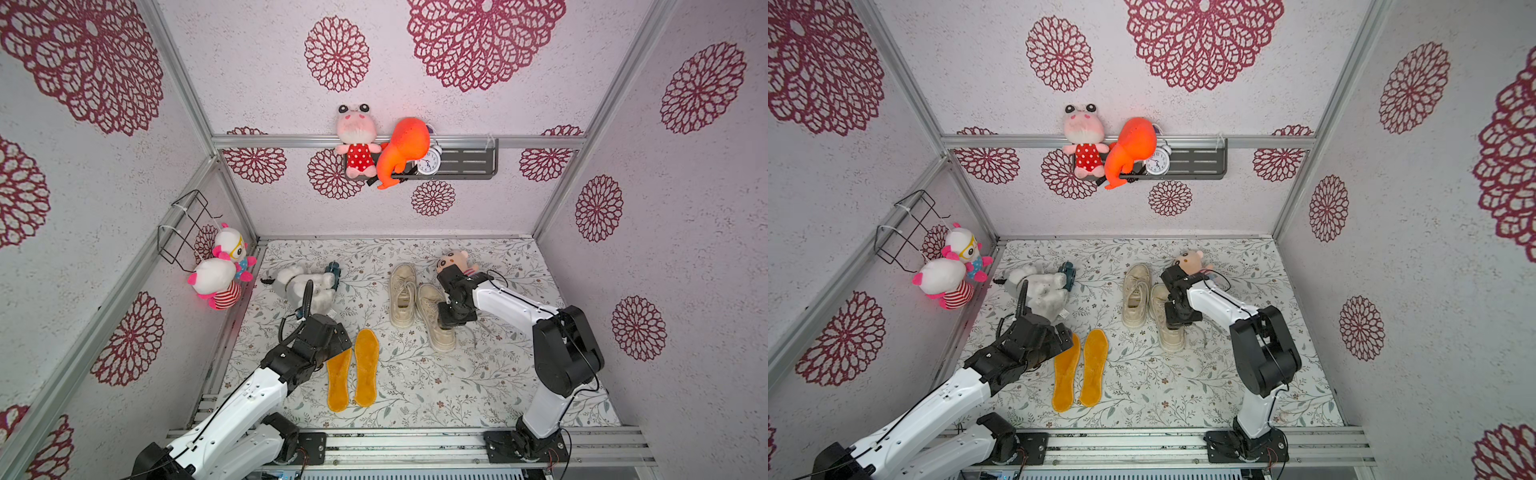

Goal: Remove the insole from the shoe
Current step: Move the shoe to the center of the board.

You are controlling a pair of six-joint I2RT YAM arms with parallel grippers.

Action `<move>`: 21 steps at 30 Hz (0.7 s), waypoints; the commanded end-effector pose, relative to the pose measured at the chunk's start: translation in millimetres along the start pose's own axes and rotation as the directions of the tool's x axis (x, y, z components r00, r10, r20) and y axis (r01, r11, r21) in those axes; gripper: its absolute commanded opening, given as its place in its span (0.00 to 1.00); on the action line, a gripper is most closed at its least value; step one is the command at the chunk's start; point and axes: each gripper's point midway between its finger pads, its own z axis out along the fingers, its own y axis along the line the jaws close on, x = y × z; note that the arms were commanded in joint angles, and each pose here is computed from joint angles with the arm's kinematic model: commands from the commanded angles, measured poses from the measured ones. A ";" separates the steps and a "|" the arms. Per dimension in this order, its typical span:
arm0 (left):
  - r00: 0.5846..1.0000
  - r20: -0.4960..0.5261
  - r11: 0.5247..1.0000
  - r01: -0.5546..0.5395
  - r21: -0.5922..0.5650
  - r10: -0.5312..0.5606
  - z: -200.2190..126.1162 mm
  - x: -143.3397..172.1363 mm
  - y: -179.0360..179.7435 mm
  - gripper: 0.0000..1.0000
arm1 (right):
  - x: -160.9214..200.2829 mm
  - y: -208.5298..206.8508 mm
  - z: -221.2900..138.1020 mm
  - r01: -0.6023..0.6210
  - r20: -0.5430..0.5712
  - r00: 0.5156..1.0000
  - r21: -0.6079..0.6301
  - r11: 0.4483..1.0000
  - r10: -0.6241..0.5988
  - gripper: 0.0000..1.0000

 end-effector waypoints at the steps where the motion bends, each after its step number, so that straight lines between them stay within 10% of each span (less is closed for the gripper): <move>1: 0.999 0.038 1.000 0.002 0.004 -0.003 -5.2 -12.1 -0.9 0.99 | -38.7 -5.0 -17.8 -0.053 0.103 0.993 -0.002 0.999 0.053 0.00; 21: 1.000 0.020 1.000 0.011 -0.019 -0.011 1.4 -14.6 8.6 0.99 | -94.6 8.1 2.2 -0.083 0.123 0.989 -0.017 0.996 0.085 0.00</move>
